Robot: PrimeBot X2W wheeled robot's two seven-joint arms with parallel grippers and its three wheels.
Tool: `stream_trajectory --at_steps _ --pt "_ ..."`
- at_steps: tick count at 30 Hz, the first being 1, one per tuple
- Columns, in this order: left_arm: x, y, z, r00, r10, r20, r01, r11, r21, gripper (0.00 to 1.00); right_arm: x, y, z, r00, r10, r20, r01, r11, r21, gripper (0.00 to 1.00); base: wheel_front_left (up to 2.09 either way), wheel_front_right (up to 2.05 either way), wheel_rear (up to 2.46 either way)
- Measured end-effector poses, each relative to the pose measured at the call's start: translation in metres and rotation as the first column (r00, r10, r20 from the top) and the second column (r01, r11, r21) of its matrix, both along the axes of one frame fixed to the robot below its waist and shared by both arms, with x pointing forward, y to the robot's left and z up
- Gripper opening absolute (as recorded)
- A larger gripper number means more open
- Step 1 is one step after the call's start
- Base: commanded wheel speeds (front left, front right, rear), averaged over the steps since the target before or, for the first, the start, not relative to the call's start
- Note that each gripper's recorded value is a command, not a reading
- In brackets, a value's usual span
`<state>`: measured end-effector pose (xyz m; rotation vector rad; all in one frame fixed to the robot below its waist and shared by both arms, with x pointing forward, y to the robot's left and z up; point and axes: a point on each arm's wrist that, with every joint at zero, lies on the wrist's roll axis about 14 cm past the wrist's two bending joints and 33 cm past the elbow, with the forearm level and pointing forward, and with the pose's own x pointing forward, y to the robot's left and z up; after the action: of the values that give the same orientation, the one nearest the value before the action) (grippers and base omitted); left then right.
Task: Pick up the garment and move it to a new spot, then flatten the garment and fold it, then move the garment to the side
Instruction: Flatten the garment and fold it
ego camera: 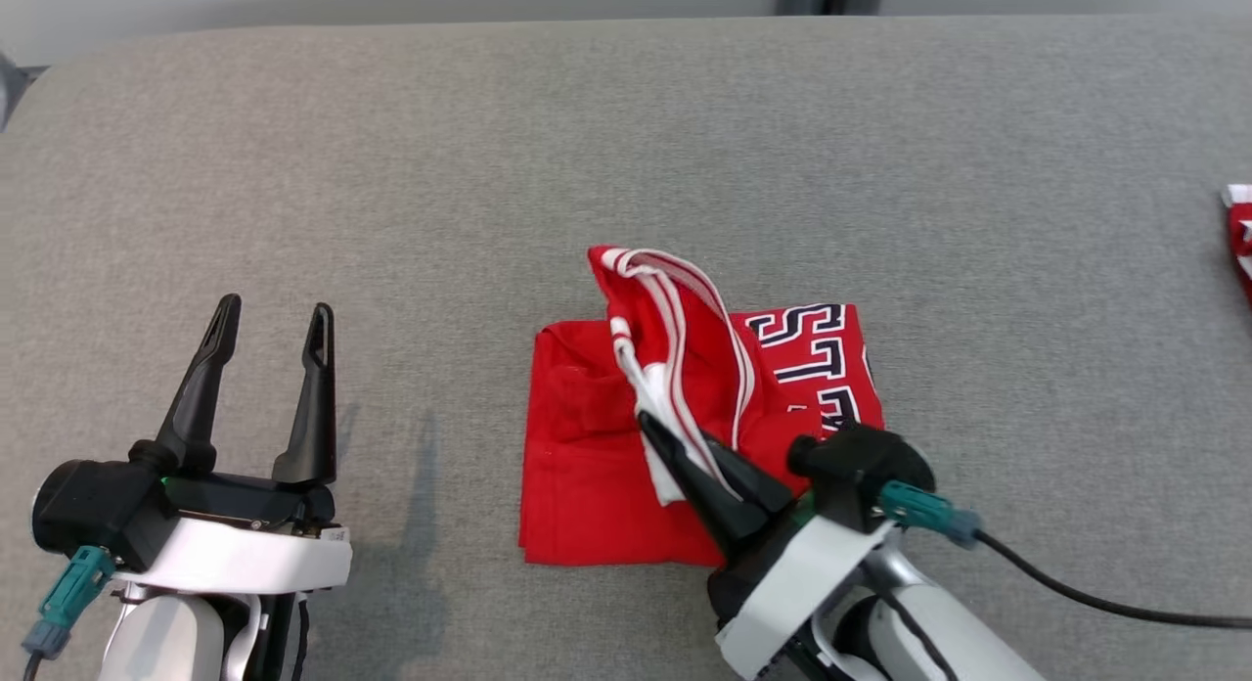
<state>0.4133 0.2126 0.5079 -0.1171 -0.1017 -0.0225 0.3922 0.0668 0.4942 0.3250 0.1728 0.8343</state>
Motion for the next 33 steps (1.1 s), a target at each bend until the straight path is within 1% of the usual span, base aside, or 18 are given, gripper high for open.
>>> stream_trajectory --at_steps 5,8,9,10,11,14,16,18,20,22,25,28,31,33 --pt "-0.004 0.004 -0.005 1.000 0.016 -0.016 -0.016 1.000 -0.006 1.00 -0.003 0.017 -0.029 0.997 0.046 -0.067 -0.047 0.999 -0.012 0.00 0.00 0.00 0.00" --pt "-0.003 0.006 -0.006 1.000 0.022 -0.019 -0.022 1.000 -0.004 1.00 -0.003 0.021 -0.036 0.994 0.056 -0.089 -0.057 0.998 -0.006 0.00 0.00 0.00 0.00" --pt "-0.002 0.007 -0.007 0.999 0.024 -0.024 -0.024 1.000 -0.003 1.00 -0.006 0.028 -0.032 0.993 0.077 -0.089 -0.074 0.997 0.032 0.36 0.00 0.00 0.00" --pt "-0.002 0.007 -0.009 0.999 0.024 -0.027 -0.024 1.000 -0.002 1.00 -0.008 0.032 -0.030 0.992 0.090 -0.089 -0.086 0.995 0.049 0.81 0.00 0.00 0.00" --pt "-0.002 0.007 -0.009 0.999 0.024 -0.027 -0.024 1.000 -0.002 1.00 -0.008 0.032 -0.030 0.992 0.090 -0.089 -0.086 0.995 0.049 1.00 0.00 0.00 0.00" --pt "-0.001 0.005 -0.011 0.999 0.016 -0.034 -0.016 1.000 0.003 1.00 -0.011 0.040 -0.016 0.990 0.110 -0.083 -0.099 0.987 0.125 1.00 0.00 0.00 0.00" --pt "0.001 0.004 -0.011 0.999 0.011 -0.033 -0.011 1.000 0.003 1.00 -0.011 0.043 -0.005 0.991 0.119 -0.053 -0.110 0.982 0.154 1.00 0.00 0.00 0.00" --pt "0.003 0.002 -0.011 1.000 0.007 -0.030 -0.007 1.000 0.002 1.00 -0.009 0.043 0.010 0.993 0.117 -0.035 -0.107 0.973 0.204 1.00 0.00 0.00 0.00" --pt "0.004 0.001 -0.011 1.000 0.004 -0.028 -0.003 1.000 0.002 1.00 -0.007 0.041 0.022 0.995 0.104 -0.009 -0.098 0.967 0.237 1.00 0.00 0.00 0.00" --pt "0.005 0.000 -0.009 1.000 0.001 -0.023 -0.001 1.000 0.000 1.00 0.000 0.033 0.036 0.998 0.066 0.019 -0.069 0.960 0.271 1.00 0.00 0.00 0.00" --pt "0.007 -0.002 -0.007 1.000 -0.004 -0.017 0.004 1.000 0.014 1.00 0.016 0.011 0.057 0.998 -0.020 0.065 -0.001 0.948 0.318 1.00 0.00 0.00 0.00" --pt "0.007 0.000 -0.006 1.000 0.007 -0.012 -0.007 1.000 0.020 1.00 0.035 -0.028 0.066 0.982 -0.147 0.114 0.106 0.945 0.310 1.00 0.00 0.00 0.00" --pt "0.004 0.002 -0.005 1.000 0.016 -0.012 -0.016 0.999 0.028 1.00 0.053 -0.080 0.064 0.942 -0.291 0.169 0.245 0.937 0.249 1.00 0.00 0.00 0.00" --pt "0.002 0.002 -0.004 1.000 0.020 -0.011 -0.020 0.999 0.028 1.00 0.060 -0.115 0.061 0.906 -0.376 0.194 0.337 0.919 0.206 1.00 0.00 0.00 0.00"
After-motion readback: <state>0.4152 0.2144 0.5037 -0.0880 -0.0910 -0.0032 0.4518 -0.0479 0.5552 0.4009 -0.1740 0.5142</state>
